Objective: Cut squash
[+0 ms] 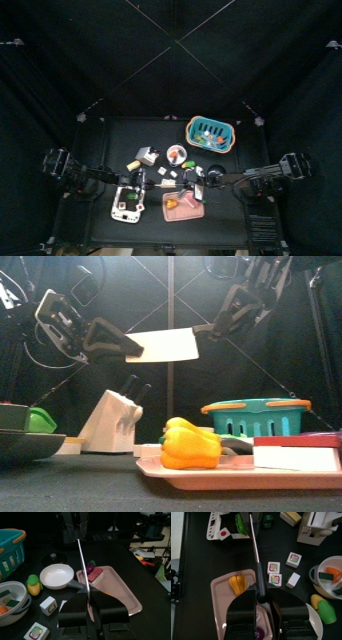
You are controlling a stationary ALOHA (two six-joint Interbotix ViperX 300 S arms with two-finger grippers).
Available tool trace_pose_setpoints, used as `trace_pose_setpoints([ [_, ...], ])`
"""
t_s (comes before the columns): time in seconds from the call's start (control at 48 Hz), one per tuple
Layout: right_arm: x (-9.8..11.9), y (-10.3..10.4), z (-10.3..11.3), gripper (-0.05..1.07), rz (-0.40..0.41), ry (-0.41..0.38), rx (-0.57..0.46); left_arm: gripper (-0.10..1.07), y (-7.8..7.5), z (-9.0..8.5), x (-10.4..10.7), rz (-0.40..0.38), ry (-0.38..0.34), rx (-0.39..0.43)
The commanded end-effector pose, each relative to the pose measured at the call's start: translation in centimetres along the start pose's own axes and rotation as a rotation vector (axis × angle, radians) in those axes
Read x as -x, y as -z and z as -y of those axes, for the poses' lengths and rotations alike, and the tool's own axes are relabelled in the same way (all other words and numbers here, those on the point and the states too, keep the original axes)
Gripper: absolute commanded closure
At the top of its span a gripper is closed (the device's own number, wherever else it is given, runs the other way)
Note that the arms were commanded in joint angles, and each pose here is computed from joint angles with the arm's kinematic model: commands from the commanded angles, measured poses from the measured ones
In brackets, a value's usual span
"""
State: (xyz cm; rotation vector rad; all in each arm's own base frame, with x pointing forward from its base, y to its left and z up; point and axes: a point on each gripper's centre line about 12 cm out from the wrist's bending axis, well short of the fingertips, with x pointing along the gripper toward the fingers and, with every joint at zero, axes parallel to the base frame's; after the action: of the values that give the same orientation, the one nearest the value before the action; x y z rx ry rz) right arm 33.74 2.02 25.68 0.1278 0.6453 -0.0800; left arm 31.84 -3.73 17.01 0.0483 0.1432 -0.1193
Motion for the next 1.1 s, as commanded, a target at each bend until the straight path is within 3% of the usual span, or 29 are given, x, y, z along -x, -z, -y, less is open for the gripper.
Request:
trace_pose_setpoints([
  [0.0,0.4,-0.7,0.0,0.65,0.028,-0.007,-0.012,0.58,-1.3,0.3,-0.8,0.045,0.014,-0.009],
  [0.333,0.0,2.0,-1.9,0.65,-0.032,-0.057,0.016,0.58,-1.3,2.1,-0.8,0.042,0.065,-0.006],
  [0.521,-0.9,3.6,-3.2,0.65,-0.07,-0.089,0.05,0.59,-0.4,3.8,-1.1,0.012,0.082,0.028],
  [0.771,-2.4,5.0,-4.2,0.65,-0.129,-0.1,0.051,0.59,1.9,4.8,-1.8,-0.064,0.018,0.122],
  [1.083,-3.2,6.3,-5.1,0.65,-0.186,-0.113,0.031,0.59,2.8,6.4,-2.9,-0.099,-0.008,0.11],
])
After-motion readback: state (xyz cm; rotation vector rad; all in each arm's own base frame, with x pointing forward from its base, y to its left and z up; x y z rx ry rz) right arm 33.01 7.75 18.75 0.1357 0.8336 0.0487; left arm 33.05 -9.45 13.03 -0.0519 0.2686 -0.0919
